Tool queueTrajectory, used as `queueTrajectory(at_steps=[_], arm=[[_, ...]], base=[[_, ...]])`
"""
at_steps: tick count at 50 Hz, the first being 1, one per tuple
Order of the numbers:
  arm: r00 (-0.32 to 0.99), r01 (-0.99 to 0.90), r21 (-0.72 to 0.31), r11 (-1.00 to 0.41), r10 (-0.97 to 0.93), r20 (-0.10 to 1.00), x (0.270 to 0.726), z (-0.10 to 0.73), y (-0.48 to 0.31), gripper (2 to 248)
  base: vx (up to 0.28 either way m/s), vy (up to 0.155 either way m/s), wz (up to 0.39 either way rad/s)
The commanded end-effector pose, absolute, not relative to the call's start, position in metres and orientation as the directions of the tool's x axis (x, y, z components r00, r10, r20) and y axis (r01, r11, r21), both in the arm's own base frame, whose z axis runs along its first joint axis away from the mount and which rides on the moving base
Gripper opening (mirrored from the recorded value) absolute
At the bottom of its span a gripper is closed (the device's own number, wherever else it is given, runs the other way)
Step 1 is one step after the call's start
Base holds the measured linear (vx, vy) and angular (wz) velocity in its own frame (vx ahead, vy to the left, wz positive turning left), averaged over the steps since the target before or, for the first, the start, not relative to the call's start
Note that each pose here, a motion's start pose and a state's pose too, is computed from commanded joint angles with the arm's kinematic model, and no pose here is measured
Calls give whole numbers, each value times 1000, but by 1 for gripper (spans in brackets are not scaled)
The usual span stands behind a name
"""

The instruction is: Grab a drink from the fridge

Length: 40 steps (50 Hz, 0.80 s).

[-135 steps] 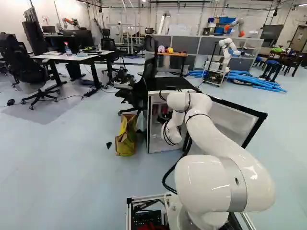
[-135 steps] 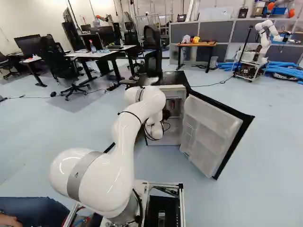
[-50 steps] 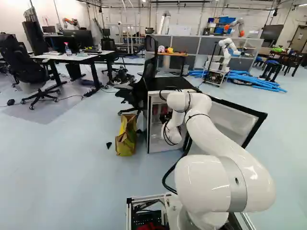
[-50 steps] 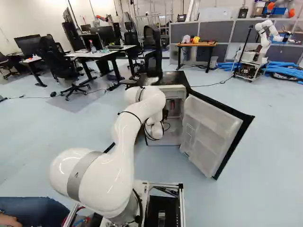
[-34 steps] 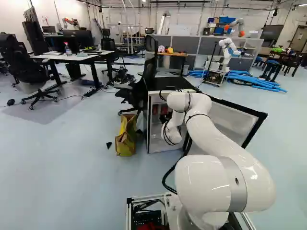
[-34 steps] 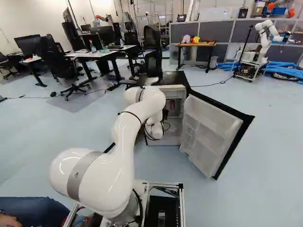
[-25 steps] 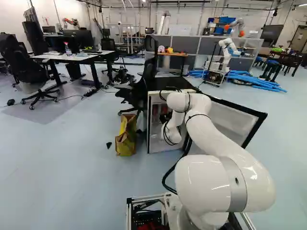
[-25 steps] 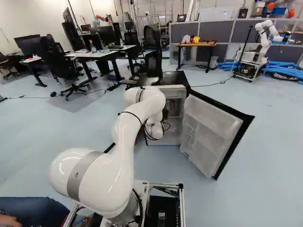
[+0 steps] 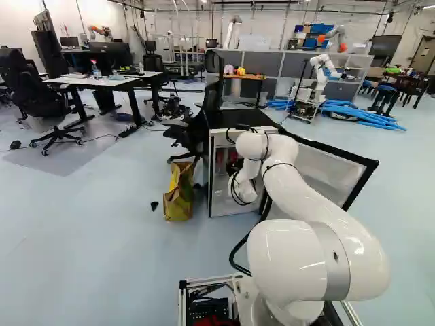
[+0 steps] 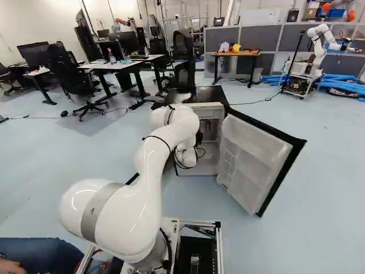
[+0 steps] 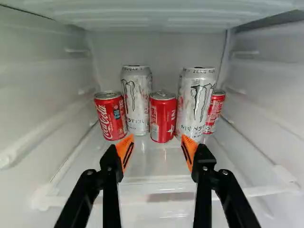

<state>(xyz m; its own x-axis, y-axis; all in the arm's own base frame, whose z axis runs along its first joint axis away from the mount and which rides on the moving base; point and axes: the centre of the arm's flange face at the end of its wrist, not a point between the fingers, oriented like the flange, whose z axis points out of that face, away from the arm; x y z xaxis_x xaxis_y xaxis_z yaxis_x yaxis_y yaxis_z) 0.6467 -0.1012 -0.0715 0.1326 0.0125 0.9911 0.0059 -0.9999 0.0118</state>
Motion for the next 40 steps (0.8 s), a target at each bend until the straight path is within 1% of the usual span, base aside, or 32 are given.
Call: queueTrajectory(at_steps=[18, 40], arm=[[140, 7, 15, -1000, 16, 990, 655, -53, -102, 156], [144, 9, 20, -1000, 21, 989, 665, -61, -102, 156]], base=[[0, 0, 0], [0, 0, 0]])
